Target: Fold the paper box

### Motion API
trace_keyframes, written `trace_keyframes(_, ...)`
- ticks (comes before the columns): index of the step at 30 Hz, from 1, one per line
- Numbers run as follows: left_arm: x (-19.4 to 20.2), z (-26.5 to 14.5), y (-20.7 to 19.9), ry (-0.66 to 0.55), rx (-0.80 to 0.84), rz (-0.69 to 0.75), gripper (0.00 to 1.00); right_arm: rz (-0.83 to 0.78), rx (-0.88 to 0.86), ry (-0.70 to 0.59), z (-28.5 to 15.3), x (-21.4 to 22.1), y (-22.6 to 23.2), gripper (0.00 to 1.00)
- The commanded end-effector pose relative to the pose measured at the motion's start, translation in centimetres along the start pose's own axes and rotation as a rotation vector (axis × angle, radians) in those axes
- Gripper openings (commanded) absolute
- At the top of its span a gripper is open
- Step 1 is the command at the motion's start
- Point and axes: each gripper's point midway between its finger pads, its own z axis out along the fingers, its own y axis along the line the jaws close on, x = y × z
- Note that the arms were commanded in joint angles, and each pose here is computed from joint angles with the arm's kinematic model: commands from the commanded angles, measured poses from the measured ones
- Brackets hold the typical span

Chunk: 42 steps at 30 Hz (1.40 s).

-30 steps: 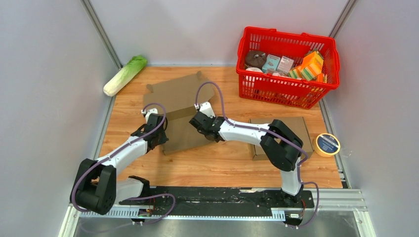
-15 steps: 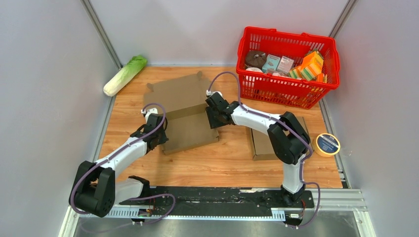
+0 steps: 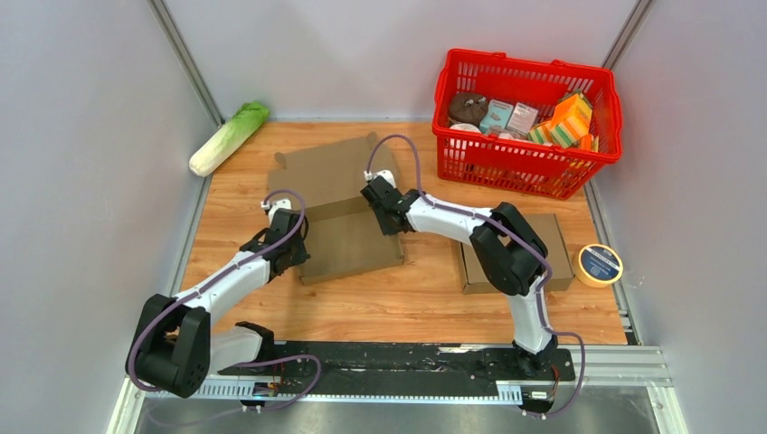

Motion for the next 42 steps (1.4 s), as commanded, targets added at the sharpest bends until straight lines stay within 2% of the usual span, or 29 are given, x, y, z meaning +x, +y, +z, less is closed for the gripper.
trace_keyframes(1, -1.1, -0.2, -0.2, -0.045, -0.003, -0.038, 0.00, -0.184, 0.403, 0.008, -0.7, 2.4, -3.4, 0.00)
trace_keyframes(3, -1.1, -0.3, -0.1, -0.046, -0.004, -0.048, 0.00, -0.201, 0.499, 0.026, -0.3, 3.5, -3.9, 0.00)
trace_keyframes(6, -1.2, -0.6, -0.2, -0.051, 0.004, -0.065, 0.00, -0.171, 0.491, 0.027, 1.1, 5.4, -3.3, 0.00)
trace_keyframes(9, -1.4, -1.0, -0.4, -0.061, 0.020, -0.075, 0.00, -0.160, 0.496, 0.006, 1.1, 5.4, -3.2, 0.00)
trace_keyframes(12, -1.7, -1.3, -1.0, -0.066, 0.053, -0.083, 0.00, -0.171, 0.412, -0.016, 0.8, 4.6, -2.1, 0.00)
trace_keyframes(13, -1.7, -1.4, -1.1, -0.067, 0.060, -0.086, 0.00, -0.142, 0.358, -0.053, 0.1, 3.4, -1.3, 0.00)
trace_keyframes(14, -1.9, -1.5, -1.3, -0.071, 0.068, -0.090, 0.01, -0.120, 0.272, -0.029, 0.1, 3.5, -0.5, 0.01)
trace_keyframes(15, -1.9, -1.7, -1.5, -0.066, 0.081, -0.091, 0.02, -0.112, 0.211, -0.014, -0.1, 3.7, 0.0, 0.13)
trace_keyframes(18, -2.2, -2.1, -1.8, -0.071, 0.103, -0.086, 0.12, -0.027, 0.019, -0.064, -3.2, 1.4, 1.2, 0.38)
trace_keyframes(24, -3.3, -3.7, -2.0, -0.112, 0.143, -0.073, 0.43, 0.059, -0.198, -0.107, -7.1, -1.8, 1.2, 0.62)
trace_keyframes(28, -4.8, -5.5, -2.5, -0.129, 0.205, -0.080, 0.59, 0.087, -0.300, -0.128, -8.9, -3.2, 1.1, 0.73)
trace_keyframes(29, -5.0, -5.8, -2.5, -0.127, 0.214, -0.083, 0.66, 0.091, -0.327, -0.125, -9.2, -3.4, 1.0, 0.75)
trace_keyframes(30, -5.2, -6.3, -2.6, -0.120, 0.229, -0.086, 0.68, 0.088, -0.337, -0.123, -9.3, -3.5, 1.0, 0.76)
trace_keyframes(35, -9.1, -7.6, -0.8, -0.186, 0.230, -0.193, 0.73, 0.076, -0.347, -0.141, -9.6, -5.0, 1.0, 0.84)
trace_keyframes(36, -11.0, -8.1, -1.0, -0.224, 0.257, -0.215, 0.74, 0.069, -0.359, -0.136, -9.4, -5.1, 1.3, 0.85)
trace_keyframes(38, -13.2, -6.8, 0.3, -0.229, 0.245, -0.291, 0.74, 0.063, -0.391, -0.129, -9.3, -5.3, 1.9, 0.89)
trace_keyframes(39, -15.6, -7.1, -0.4, -0.263, 0.312, -0.312, 0.75, 0.058, -0.395, -0.127, -9.1, -5.4, 2.1, 0.91)
trace_keyframes(41, -17.5, -4.2, 0.8, -0.249, 0.287, -0.351, 0.74, 0.063, -0.412, -0.121, -8.8, -5.6, 2.2, 0.91)
trace_keyframes(42, -19.6, -4.4, 0.5, -0.251, 0.320, -0.360, 0.74, 0.073, -0.422, -0.120, -8.5, -6.0, 2.4, 0.91)
